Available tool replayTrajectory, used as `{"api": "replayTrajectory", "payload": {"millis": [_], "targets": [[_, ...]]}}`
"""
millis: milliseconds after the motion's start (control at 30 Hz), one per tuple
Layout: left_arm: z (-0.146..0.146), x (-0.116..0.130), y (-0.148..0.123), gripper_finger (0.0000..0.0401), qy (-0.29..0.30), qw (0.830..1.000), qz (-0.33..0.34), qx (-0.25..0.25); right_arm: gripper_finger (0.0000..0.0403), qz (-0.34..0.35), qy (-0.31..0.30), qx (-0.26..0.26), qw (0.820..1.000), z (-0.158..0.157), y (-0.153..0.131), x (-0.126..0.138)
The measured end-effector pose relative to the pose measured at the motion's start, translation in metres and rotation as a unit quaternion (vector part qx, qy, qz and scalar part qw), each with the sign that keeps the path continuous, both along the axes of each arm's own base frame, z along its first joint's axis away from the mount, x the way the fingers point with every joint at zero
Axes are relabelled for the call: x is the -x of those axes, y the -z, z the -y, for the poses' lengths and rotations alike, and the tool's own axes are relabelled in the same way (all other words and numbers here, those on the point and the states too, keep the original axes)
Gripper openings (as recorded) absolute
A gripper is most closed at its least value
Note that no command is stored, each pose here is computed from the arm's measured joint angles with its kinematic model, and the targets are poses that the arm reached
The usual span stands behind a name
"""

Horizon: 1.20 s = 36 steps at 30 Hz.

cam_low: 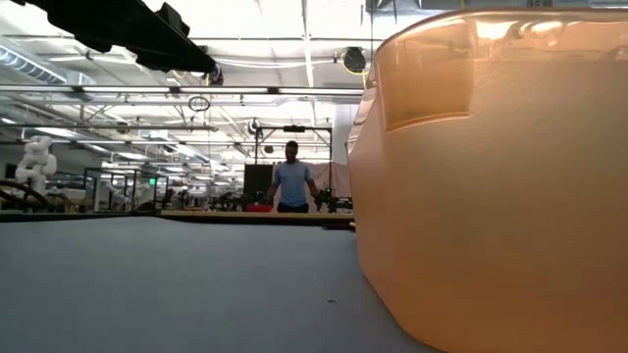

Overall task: Sort candy
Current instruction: Put the purple candy pack into the transparent bin

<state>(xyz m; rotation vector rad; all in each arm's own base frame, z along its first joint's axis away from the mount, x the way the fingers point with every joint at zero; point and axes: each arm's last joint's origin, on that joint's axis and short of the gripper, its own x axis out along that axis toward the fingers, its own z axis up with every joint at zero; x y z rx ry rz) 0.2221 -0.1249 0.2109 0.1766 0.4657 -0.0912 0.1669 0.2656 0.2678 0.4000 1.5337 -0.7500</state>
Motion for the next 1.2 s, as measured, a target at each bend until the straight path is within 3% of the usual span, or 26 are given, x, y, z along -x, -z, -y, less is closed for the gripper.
{"api": "replayTrajectory", "payload": {"millis": [133,400,633,800,967,1200], "targets": [[0.0,-0.001,-0.003,0.0217,0.014,1.0,0.015,-0.022,0.0,-0.042,0.018,0.008,0.999,-0.007,0.018,0.004],[-0.017,-0.013,-0.008,0.0217,0.008,0.995,0.044,-0.085,0.0005,-0.047,0.027,0.016,0.998,-0.017,0.041,-0.001],[-0.055,-0.028,-0.008,0.0217,-0.036,0.992,0.033,-0.116,0.0056,-0.09,0.051,0.019,0.994,-0.021,0.052,0.0],[-0.084,-0.035,-0.008,0.0217,-0.048,0.992,0.026,-0.11,0.0121,-0.112,0.079,0.05,0.989,-0.016,0.049,0.004],[-0.109,-0.038,-0.008,0.0217,-0.074,0.992,0.021,-0.1,0.0182,-0.104,0.05,0.028,0.993,-0.01,0.039,0.001],[-0.143,-0.038,-0.008,0.0217,-0.094,0.991,0.014,-0.093,0.0204,-0.015,0.045,0.018,0.999,0.014,0.008,-0.009]]}}
